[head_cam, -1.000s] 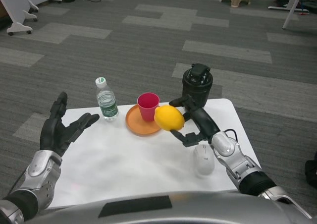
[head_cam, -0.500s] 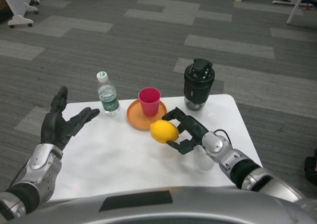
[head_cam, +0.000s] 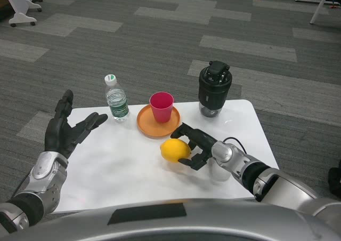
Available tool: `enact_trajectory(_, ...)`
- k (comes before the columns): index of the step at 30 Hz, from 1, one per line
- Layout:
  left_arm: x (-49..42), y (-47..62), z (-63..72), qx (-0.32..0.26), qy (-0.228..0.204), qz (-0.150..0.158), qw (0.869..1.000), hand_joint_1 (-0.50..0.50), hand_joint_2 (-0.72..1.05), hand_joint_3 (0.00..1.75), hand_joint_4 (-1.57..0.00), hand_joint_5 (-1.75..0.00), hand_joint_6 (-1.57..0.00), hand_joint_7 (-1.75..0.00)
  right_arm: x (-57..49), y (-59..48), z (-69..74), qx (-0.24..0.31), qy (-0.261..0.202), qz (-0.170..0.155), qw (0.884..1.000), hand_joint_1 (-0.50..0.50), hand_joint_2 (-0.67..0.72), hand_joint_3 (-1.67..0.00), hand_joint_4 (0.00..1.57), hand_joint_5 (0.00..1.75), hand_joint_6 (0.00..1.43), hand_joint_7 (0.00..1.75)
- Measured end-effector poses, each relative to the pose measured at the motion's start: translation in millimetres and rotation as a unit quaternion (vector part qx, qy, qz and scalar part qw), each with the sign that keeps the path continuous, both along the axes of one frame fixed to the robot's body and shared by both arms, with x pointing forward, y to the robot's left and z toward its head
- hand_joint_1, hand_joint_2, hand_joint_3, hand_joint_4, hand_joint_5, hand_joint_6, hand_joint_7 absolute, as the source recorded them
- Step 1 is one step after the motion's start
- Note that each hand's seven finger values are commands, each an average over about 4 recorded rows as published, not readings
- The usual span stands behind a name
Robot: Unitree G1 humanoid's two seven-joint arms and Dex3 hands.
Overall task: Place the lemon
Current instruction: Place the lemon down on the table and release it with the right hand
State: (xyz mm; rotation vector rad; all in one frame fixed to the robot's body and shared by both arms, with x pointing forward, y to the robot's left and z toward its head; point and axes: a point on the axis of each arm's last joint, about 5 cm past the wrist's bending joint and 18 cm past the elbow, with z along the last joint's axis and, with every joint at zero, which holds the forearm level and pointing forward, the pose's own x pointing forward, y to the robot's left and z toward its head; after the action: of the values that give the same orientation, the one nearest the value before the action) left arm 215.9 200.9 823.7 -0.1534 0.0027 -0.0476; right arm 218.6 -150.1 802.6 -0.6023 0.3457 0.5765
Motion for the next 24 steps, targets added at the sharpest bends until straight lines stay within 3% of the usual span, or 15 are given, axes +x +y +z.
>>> enact_trajectory(11, -0.3, 0.2, -0.2, 0.000, 0.000, 0.001, 1.000, 0.50, 1.05, 0.09, 0.00, 0.00, 0.00, 0.00, 6.9, 7.9, -0.1, -0.036, 0.010, 0.035, 0.999, -0.21, -0.60, -1.19, 0.01, 1.65, 0.06, 1.40)
enact_trajectory(20, -1.3, 0.9, -0.7, -0.002, 0.001, 0.006, 1.000, 0.50, 1.05, 0.09, 0.00, 0.00, 0.00, 0.00, 12.1, 10.9, -1.0, -0.062, 0.016, 0.025, 0.998, -0.21, -0.57, -1.19, 0.01, 1.65, 0.04, 1.38)
enact_trajectory(24, -1.5, 1.1, -0.7, -0.003, 0.001, 0.007, 1.000, 0.50, 1.05, 0.09, 0.00, 0.00, 0.00, 0.00, 13.1, 11.0, -0.7, -0.064, 0.017, 0.024, 0.998, -0.22, -0.54, -1.15, 0.00, 1.65, 0.00, 1.15)
